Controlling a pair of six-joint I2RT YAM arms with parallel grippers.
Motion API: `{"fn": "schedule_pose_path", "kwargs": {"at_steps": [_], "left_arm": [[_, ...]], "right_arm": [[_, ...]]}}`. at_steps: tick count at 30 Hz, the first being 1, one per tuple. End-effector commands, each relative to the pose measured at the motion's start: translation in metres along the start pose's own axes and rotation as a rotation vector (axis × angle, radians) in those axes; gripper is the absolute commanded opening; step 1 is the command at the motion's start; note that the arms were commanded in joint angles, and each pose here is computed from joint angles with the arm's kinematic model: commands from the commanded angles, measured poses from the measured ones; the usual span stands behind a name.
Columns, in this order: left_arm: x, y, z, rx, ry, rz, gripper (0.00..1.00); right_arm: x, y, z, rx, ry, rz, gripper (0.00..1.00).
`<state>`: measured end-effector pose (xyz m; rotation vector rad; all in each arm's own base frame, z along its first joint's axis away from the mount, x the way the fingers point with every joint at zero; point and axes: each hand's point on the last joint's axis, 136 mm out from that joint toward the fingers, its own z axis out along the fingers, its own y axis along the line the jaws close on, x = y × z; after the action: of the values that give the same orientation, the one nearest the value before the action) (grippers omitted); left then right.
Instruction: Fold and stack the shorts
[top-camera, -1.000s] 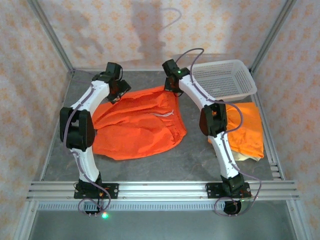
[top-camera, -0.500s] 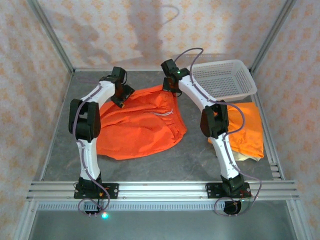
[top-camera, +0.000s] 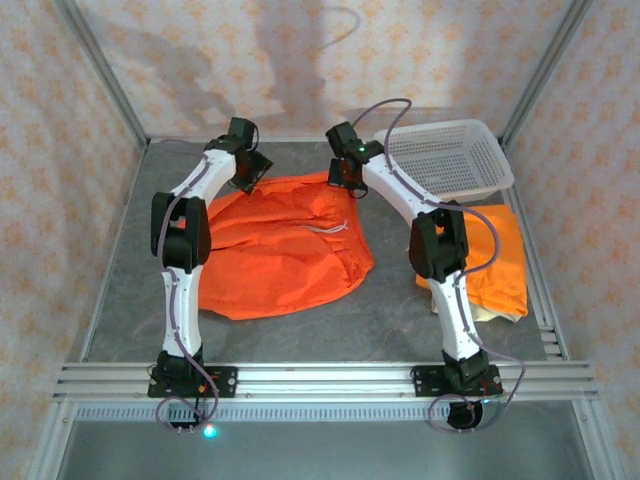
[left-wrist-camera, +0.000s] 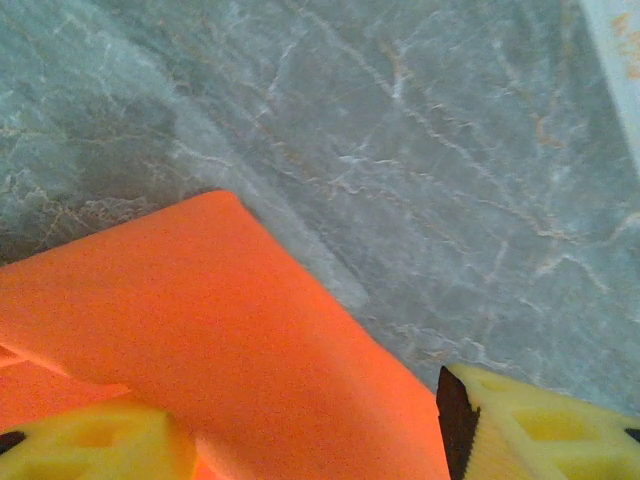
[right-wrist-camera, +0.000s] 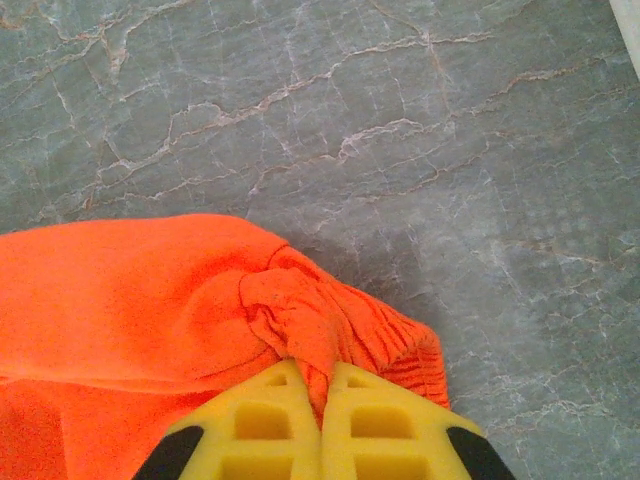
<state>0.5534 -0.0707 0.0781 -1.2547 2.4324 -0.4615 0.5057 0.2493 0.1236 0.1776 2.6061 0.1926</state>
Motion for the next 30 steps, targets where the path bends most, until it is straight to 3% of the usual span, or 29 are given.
{"fn": "schedule_pose_path", "kwargs": {"at_steps": [1,4,6,8,12,17,20,23,24,26,30], "left_arm": [[0.006,0.025,0.014,-0.102,0.015,-0.008,0.60],[0.008,0.030,0.020,-0.130,0.029,-0.003,0.48],[-0.001,0.031,0.017,-0.149,0.009,0.007,0.21],[-0.018,0.019,-0.002,-0.142,-0.044,0.042,0.05],[-0.058,-0.026,-0.075,-0.071,-0.230,0.170,0.00],[-0.073,-0.054,-0.152,-0.057,-0.427,0.357,0.00],[-0.079,-0.049,-0.170,-0.136,-0.518,0.444,0.08],[-0.095,-0.036,-0.179,-0.250,-0.610,0.489,0.25],[-0.102,-0.034,-0.180,-0.286,-0.640,0.505,0.35],[-0.113,-0.030,-0.182,-0.312,-0.666,0.504,0.65],[-0.119,-0.020,-0.177,-0.210,-0.539,0.398,0.70]], "right_arm": [[-0.011,0.006,-0.021,-0.027,-0.050,-0.010,0.00],[-0.011,0.005,-0.022,-0.029,-0.051,-0.009,0.00],[-0.010,0.002,-0.023,-0.025,-0.052,-0.008,0.00],[-0.010,0.001,-0.025,-0.020,-0.054,-0.009,0.00],[-0.005,-0.006,-0.025,-0.007,-0.056,-0.012,0.00],[0.002,-0.015,-0.022,0.007,-0.053,-0.010,0.00],[0.006,-0.020,-0.018,0.017,-0.046,-0.008,0.00],[0.007,-0.025,-0.014,0.030,-0.039,-0.006,0.00],[0.006,-0.026,-0.013,0.033,-0.041,-0.002,0.00],[0.004,-0.028,-0.011,0.037,-0.041,0.007,0.00],[-0.003,-0.029,-0.009,0.034,-0.030,0.031,0.00]]}}
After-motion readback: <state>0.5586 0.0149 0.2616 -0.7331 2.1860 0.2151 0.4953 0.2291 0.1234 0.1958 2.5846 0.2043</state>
